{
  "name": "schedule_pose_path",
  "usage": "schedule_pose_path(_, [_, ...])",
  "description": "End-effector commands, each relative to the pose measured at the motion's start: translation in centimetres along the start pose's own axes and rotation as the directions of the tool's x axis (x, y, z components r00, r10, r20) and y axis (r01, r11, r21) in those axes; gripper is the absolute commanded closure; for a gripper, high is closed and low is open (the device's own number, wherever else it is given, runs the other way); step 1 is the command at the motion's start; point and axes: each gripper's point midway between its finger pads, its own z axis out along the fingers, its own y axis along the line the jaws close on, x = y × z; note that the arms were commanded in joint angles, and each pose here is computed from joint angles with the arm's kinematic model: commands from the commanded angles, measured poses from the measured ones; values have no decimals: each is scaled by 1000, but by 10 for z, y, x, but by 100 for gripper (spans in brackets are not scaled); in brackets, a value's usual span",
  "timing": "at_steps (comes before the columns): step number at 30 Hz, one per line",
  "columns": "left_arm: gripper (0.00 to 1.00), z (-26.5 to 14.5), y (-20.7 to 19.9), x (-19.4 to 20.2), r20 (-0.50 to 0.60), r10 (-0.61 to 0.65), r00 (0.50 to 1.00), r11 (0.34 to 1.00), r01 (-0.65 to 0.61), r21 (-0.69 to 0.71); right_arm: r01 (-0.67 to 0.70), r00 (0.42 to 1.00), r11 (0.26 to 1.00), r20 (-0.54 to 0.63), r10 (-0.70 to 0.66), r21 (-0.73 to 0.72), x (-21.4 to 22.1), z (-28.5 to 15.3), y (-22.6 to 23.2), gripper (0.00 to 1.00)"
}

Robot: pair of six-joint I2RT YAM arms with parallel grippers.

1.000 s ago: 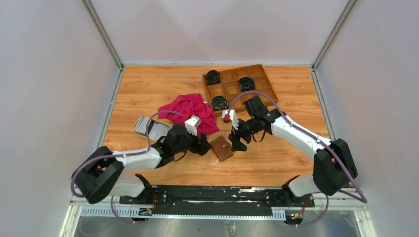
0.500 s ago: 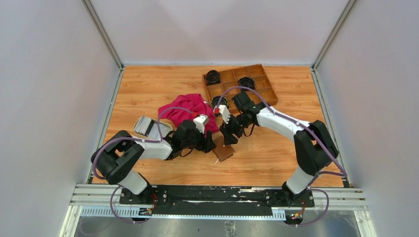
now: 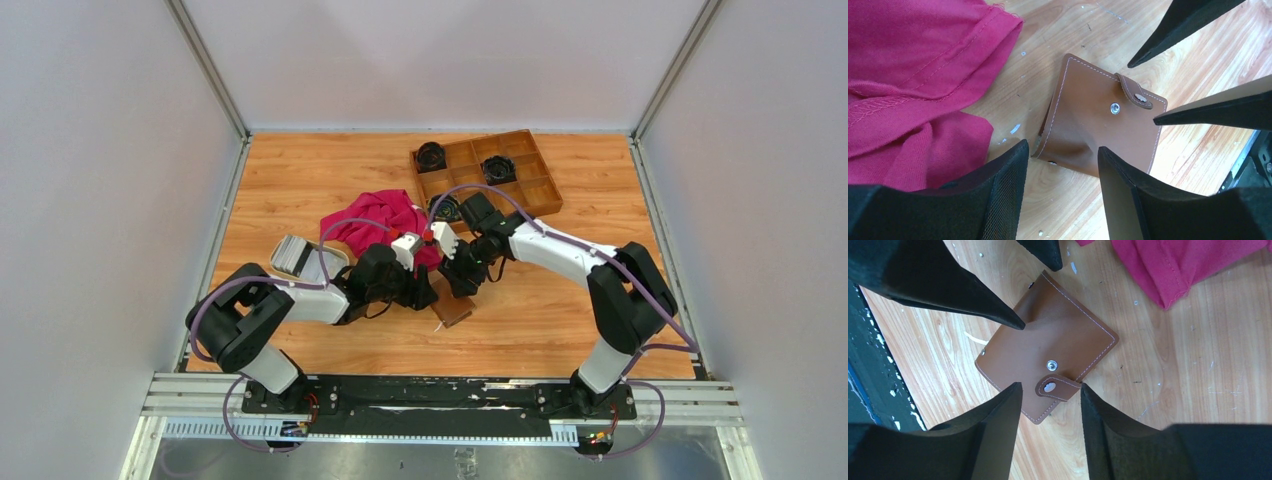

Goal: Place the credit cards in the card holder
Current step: Close the card holder at the center of the board.

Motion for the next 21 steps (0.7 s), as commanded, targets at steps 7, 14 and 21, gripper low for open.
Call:
schedule_pose_path(7, [43, 0, -3, 9, -8, -30, 1000, 999, 31, 37, -2, 998, 1000, -56, 2, 4, 3, 4, 0, 59])
schedule_pose_path(14, [44, 0, -6, 9, -8, -40, 999, 998, 41, 56, -9, 998, 1000, -63, 9, -3, 5, 6, 1, 77])
schedule_pose_path(21, [46, -3, -10, 12, -3, -66, 998, 995, 66, 77, -3, 998, 1000, -59, 4, 10, 3, 0, 0, 100])
